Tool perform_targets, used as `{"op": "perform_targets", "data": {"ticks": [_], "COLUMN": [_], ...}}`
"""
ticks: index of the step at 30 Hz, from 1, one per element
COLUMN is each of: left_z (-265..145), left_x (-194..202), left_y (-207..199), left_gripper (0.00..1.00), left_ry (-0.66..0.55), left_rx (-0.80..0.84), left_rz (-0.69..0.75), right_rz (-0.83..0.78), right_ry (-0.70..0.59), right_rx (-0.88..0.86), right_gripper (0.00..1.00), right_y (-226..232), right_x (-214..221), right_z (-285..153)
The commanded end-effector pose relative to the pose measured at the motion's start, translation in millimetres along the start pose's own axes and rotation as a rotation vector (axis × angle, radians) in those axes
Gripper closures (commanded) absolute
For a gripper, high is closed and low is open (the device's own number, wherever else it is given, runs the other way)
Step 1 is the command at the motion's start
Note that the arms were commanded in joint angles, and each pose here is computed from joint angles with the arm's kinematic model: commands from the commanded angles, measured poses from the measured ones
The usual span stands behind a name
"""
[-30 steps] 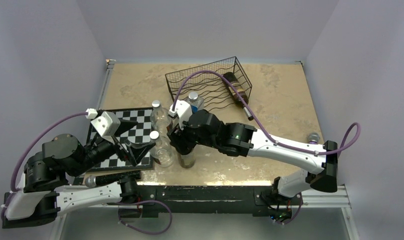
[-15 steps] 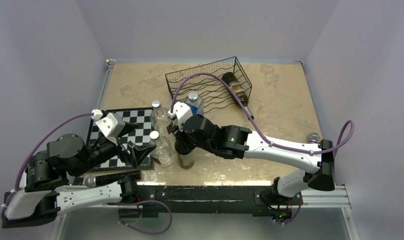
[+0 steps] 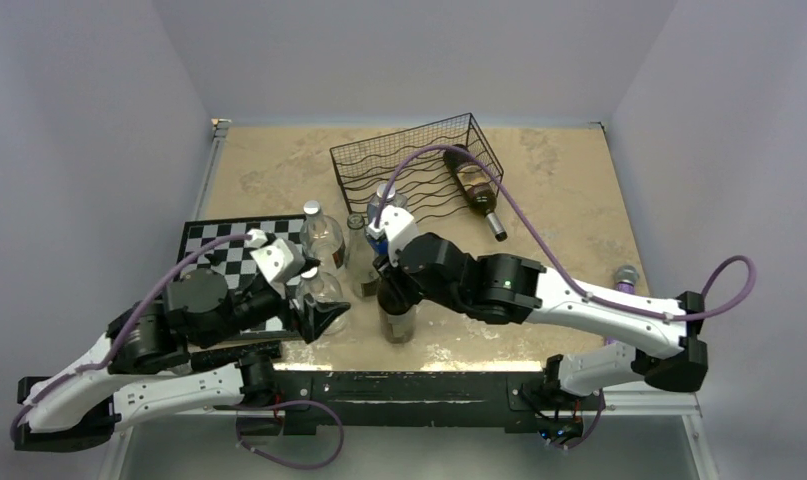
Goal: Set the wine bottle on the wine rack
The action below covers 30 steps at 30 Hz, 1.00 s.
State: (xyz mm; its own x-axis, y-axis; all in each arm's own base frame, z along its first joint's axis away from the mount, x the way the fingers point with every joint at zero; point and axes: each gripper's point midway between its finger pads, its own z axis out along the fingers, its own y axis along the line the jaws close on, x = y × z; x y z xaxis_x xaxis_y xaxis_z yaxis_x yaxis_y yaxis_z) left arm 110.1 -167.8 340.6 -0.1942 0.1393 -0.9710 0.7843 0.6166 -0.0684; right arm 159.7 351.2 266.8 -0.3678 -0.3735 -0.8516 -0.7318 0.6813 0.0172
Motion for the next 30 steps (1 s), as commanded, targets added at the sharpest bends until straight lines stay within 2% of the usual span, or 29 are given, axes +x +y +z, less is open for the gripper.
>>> {"op": "perform_targets", "data": {"ticks": [1,9,14,16,21,26,30], "left_z": [26,79,95,96,101,108,118], "left_x": [-8,21,24,19,40,43,52], "left_y": [-34,-66,-87,-98,-119,-123,-127], "left_gripper": [0.01,0.01,0.01,0.01,0.01,0.01,0.01], "left_ry": [-0.135,-0.083,-0.147,-0.212,-0.214,-0.263,-0.249], "left_rx": [0.157,0.262,0.361,0.425,0.547,0.569,0.581], "left_rz": [-0.050,-0.090,-0.150,-0.169,-0.186,-0.202,-0.188], "right_rz": [0.110,0.188,0.224,0.243,0.293,0.324,0.325], "right_ry": [-0.169,-0.206,-0.152,-0.116,-0.087,-0.121,-0.140], "right_rx": [0.010,-0.028,-0.039,-0.032,-0.053,-0.136,-0.162], "right_gripper": [1.00,1.00,1.00,1.00,1.00,1.00,1.00], "right_y": [-22,-43,-47,-49,-45,-31,-27], "right_x": [-46,-58,-59,-58,-51,-59,-69], "right_z": [-61,-133,-160,-167,-171,-173,-178]}}
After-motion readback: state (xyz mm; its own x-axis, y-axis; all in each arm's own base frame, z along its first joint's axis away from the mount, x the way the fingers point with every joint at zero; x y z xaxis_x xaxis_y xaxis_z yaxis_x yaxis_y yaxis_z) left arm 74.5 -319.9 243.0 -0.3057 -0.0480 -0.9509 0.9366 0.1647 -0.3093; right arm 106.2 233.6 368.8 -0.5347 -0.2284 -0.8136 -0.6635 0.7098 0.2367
